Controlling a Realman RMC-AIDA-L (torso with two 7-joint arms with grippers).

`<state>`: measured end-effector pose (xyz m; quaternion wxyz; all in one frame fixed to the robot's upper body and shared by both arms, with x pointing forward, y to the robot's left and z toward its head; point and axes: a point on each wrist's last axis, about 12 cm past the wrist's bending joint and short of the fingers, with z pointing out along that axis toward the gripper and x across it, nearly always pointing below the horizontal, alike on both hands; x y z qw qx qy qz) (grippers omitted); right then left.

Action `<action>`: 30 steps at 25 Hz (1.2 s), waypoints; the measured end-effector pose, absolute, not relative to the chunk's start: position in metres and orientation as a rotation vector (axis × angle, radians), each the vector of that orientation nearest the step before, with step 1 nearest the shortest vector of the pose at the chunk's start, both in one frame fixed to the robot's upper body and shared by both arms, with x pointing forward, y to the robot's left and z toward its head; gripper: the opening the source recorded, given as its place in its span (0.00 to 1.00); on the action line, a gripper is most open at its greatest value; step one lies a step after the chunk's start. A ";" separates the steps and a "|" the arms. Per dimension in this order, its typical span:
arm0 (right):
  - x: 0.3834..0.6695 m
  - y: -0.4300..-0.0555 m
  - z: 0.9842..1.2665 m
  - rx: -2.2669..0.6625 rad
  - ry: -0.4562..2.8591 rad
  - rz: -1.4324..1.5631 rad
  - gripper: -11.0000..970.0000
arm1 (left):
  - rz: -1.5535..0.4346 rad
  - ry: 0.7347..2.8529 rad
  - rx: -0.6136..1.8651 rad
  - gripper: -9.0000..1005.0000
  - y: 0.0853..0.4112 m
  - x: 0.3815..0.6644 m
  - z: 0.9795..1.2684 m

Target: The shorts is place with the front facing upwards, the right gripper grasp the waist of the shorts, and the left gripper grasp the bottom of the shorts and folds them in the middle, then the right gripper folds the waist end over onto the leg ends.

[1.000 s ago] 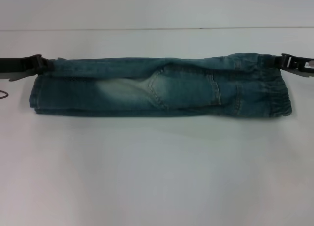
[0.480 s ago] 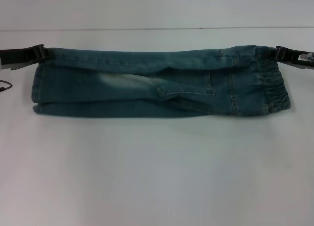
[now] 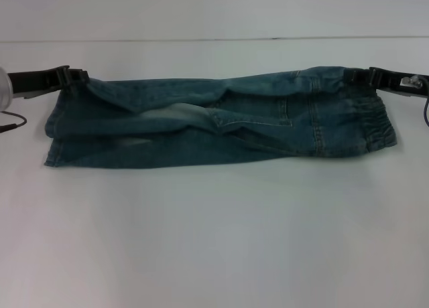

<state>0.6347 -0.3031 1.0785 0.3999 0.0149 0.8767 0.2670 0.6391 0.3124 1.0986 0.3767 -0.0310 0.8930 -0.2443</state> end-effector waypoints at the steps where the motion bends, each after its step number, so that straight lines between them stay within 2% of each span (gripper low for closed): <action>1: 0.635 -0.303 1.078 0.033 2.221 0.674 0.24 | -0.623 2.284 -0.079 0.25 0.313 0.639 1.098; 7: 0.635 -0.304 1.079 0.021 2.233 0.666 0.37 | -0.621 2.287 -0.083 0.40 0.314 0.637 1.096; 8: 0.635 -0.304 1.079 0.021 2.237 0.665 0.42 | -0.622 2.287 -0.082 0.43 0.314 0.637 1.096; 11: 0.635 -0.308 1.081 0.020 2.250 0.670 0.58 | -0.627 2.288 -0.082 0.70 0.314 0.637 1.096; 18: 0.633 -0.323 1.092 0.000 2.262 0.710 0.87 | -0.635 2.283 -0.106 0.82 0.321 0.634 1.097; 22: 0.631 -0.335 1.101 0.000 2.260 0.726 0.89 | -0.678 2.290 -0.092 0.89 0.324 0.628 1.098; 30: 0.626 -0.357 1.139 -0.066 2.332 0.845 0.89 | -0.841 2.162 0.082 0.88 0.322 0.608 1.109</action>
